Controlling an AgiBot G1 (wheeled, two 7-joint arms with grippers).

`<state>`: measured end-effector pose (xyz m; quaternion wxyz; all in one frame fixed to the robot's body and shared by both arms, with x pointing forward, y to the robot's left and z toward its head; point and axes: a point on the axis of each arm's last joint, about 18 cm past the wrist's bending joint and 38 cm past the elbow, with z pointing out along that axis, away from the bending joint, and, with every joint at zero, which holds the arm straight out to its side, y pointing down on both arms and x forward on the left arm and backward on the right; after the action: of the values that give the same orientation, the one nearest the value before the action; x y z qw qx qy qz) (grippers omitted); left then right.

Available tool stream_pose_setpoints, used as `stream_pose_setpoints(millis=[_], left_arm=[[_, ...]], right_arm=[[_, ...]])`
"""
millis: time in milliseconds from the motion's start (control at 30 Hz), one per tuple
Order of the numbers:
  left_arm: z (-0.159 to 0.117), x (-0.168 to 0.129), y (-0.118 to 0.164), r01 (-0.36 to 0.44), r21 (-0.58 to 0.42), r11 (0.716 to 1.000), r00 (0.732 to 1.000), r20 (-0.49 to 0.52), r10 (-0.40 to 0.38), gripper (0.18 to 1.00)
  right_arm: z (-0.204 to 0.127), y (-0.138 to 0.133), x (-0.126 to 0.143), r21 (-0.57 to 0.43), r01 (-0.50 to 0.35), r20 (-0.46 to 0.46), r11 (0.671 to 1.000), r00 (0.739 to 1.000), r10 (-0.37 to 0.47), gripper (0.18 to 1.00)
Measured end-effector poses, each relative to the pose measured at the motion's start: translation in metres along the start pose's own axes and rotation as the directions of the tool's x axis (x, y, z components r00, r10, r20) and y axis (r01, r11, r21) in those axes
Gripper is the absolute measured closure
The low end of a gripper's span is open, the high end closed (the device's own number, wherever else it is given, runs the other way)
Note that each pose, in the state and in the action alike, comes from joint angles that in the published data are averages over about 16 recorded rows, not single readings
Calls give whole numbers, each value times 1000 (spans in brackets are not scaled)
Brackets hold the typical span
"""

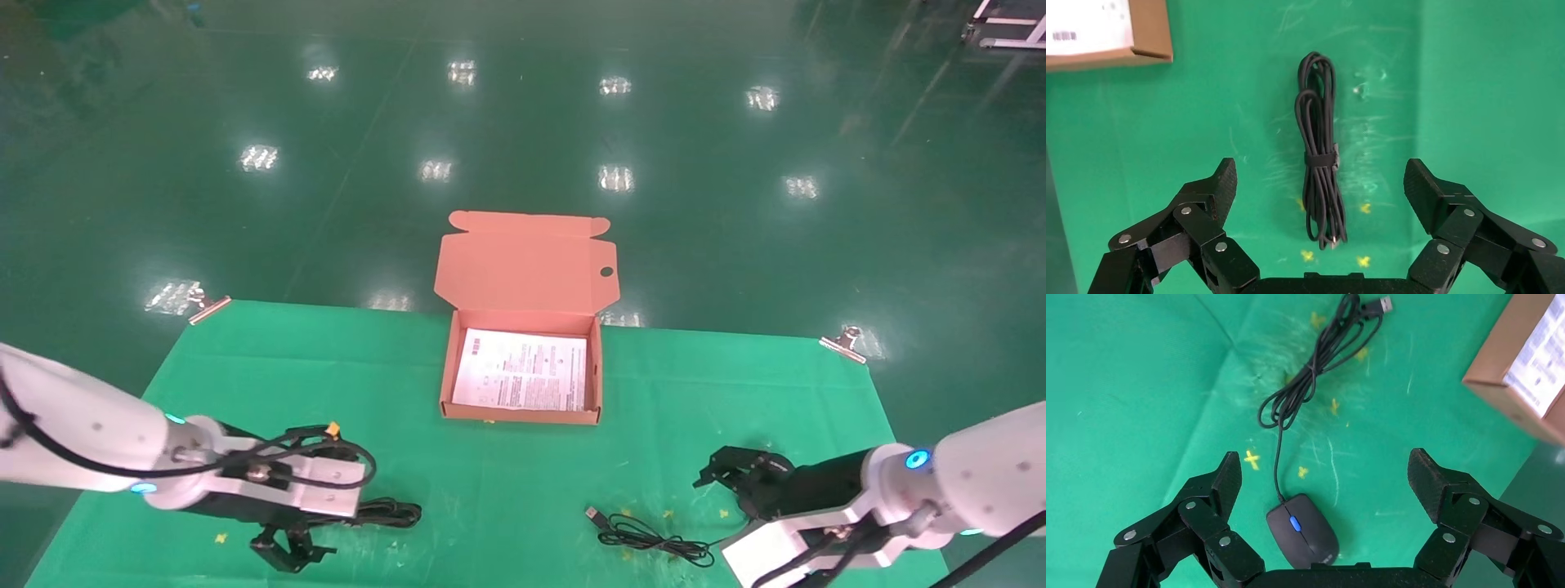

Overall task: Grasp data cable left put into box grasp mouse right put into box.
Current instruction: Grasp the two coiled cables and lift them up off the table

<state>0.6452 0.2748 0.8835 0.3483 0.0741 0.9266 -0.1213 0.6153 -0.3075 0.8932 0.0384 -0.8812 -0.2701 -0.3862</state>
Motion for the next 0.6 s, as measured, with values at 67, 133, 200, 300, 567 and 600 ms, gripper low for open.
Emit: stream_pose_setpoints(millis=[67,133,200,300,567,600], left_arm=[[8,-1,2,12,-14,1000,1000,6,-12,184],[16,-2,4,28,-22,999,1000,8,-28,184],[23,-4,7,48,-28,998,999,8,-48,184],[31,-7,13,84,-30,996,996,6,-84,184],[48,-14,29,219,-4,976,976,-8,-219,184],[50,-15,31,237,1,972,971,-10,-237,184]], right_arm=[[8,0,-1,-18,-20,-1,1000,1000,20,178],[16,0,-2,-33,-40,-3,999,999,40,178],[23,0,-2,-44,-61,-6,997,998,61,178],[33,-2,-2,-55,-90,-11,994,996,90,178],[56,-6,-1,-64,-164,-13,984,986,164,178],[59,-6,-1,-65,-171,-12,983,985,171,178]])
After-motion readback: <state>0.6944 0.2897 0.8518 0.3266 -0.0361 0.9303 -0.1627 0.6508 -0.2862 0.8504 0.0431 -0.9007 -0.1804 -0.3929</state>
